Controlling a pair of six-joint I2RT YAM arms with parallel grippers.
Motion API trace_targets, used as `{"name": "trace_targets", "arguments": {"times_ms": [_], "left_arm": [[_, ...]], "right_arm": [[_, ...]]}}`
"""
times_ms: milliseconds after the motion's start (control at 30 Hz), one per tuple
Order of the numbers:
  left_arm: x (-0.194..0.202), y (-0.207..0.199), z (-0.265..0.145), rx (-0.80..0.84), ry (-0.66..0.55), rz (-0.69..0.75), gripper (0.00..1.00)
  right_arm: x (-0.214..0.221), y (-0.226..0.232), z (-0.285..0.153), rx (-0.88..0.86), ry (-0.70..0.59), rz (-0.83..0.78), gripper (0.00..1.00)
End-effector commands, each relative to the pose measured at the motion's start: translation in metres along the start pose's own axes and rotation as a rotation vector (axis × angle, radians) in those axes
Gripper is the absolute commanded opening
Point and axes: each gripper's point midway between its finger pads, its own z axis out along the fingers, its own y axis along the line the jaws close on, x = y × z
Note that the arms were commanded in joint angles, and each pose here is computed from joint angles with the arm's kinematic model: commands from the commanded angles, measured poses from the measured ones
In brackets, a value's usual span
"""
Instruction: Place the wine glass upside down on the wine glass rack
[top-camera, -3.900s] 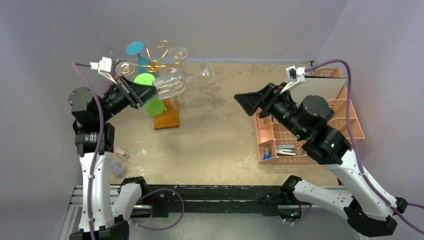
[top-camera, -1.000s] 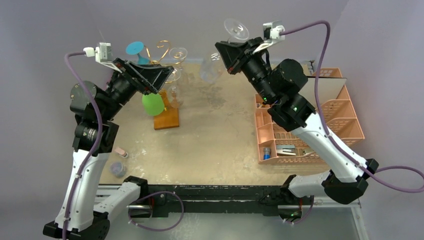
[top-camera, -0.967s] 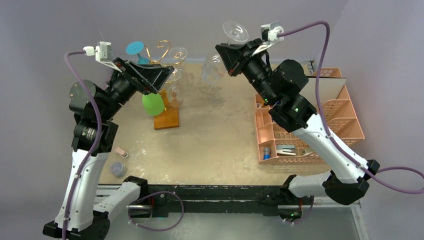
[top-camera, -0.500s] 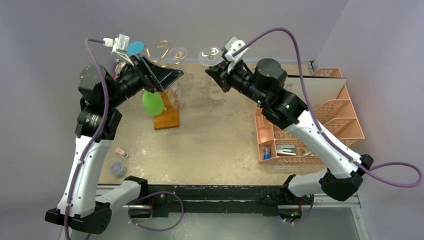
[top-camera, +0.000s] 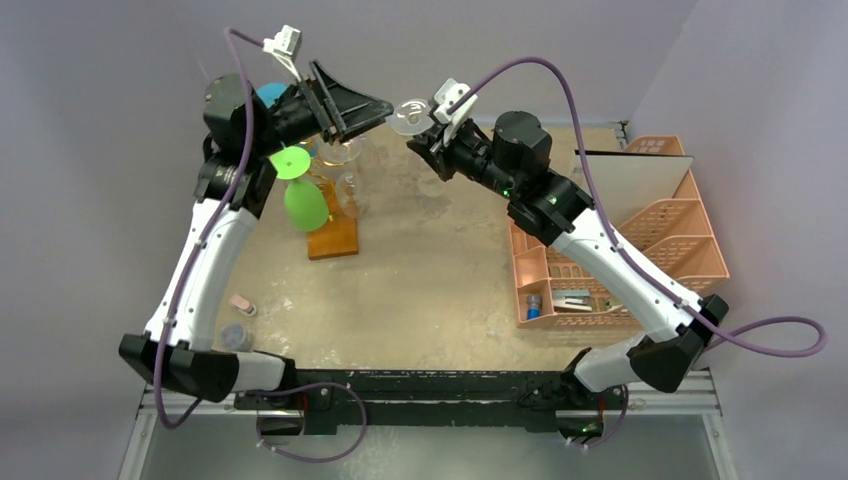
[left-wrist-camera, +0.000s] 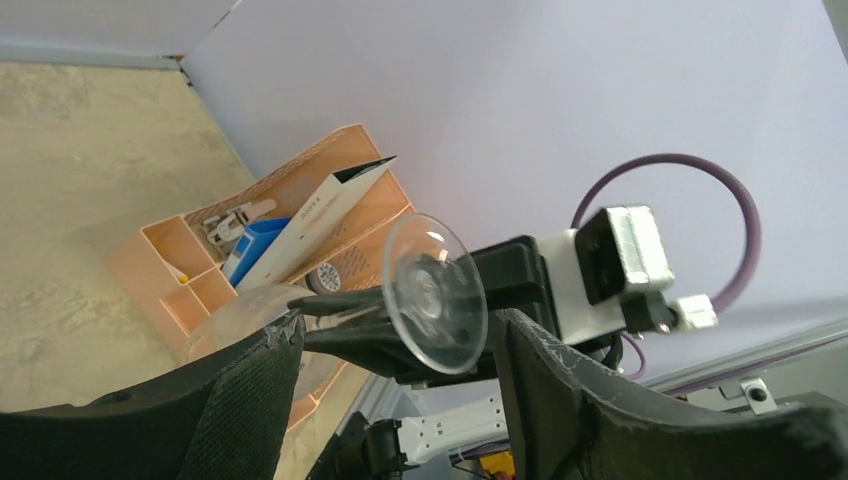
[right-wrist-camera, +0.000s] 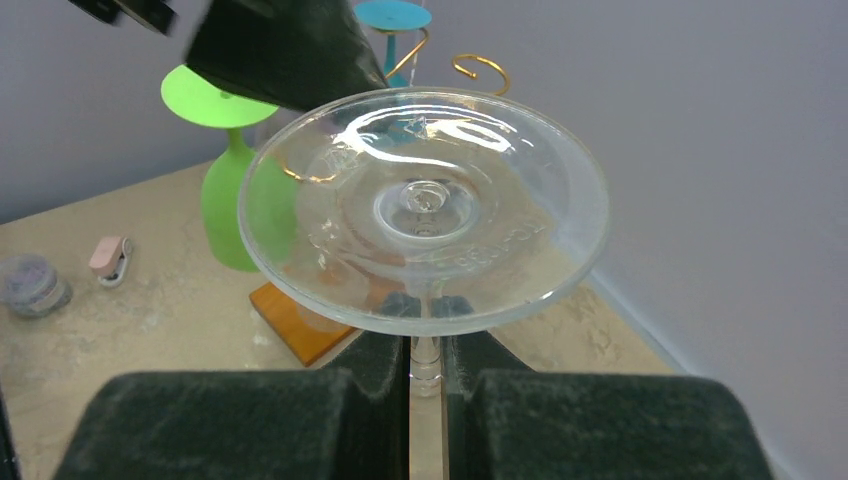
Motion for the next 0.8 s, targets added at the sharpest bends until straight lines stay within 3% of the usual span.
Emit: {"name": "trace_targets", "arguments": {"times_ms": [0, 300, 600, 767], "left_arm": [[-0.006, -0.021, 0.01, 0.106, 0.034, -0.036, 0.63], [-0.004, -0.012, 0.025, 0.195, 0.095, -0.138, 0.43], [0.014, 0.0, 0.021, 0.159, 0.162, -0.215, 0.37], [0.017, -0.001, 0.021, 0.198, 0.179, -0.263, 0.23]], "right_arm": [[-0.039, -0.005, -0.002, -0.01, -0.174, -0.039, 0.0], [-0.033, -0.001, 0.006, -0.038, -0.185, -0.037, 0.0], [-0.031, 0.001, 0.007, -0.049, -0.202, -0.051, 0.0], [-0.019, 0.004, 0.007, -0.065, -0.166, -0.07, 0.0]]}}
